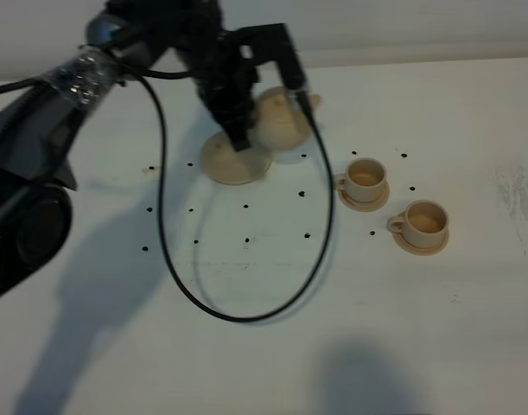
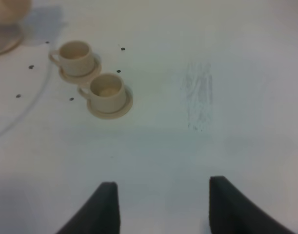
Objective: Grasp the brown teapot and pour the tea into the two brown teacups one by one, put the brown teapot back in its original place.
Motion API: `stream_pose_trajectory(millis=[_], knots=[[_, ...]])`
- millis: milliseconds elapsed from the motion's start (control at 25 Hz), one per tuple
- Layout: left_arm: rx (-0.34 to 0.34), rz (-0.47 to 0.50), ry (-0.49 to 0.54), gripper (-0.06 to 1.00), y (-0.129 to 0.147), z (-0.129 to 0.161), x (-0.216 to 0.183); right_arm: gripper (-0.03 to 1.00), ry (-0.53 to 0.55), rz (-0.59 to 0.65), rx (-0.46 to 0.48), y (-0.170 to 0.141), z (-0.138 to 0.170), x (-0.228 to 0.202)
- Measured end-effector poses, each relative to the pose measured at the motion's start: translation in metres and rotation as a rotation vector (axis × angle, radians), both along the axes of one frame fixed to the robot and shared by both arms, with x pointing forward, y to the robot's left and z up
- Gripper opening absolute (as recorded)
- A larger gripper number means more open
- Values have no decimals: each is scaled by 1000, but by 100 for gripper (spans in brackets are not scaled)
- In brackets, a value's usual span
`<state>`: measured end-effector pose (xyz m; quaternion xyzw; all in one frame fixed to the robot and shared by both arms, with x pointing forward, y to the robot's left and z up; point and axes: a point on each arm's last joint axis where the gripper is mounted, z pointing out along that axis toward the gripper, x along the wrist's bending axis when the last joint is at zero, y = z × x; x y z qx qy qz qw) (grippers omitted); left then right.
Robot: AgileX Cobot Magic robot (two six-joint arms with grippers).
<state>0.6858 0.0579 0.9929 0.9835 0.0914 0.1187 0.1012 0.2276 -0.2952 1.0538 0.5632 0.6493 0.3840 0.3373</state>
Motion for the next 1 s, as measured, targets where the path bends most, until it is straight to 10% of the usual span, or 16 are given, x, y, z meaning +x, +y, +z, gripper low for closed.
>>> stream_pose_trajectory(millis=[440, 1000], knots=[[-1, -205, -112, 8, -82, 5, -45, 41, 0, 0, 0, 0, 0, 0], [21, -420, -190, 8, -99, 7, -54, 41, 0, 0, 0, 0, 0, 0]])
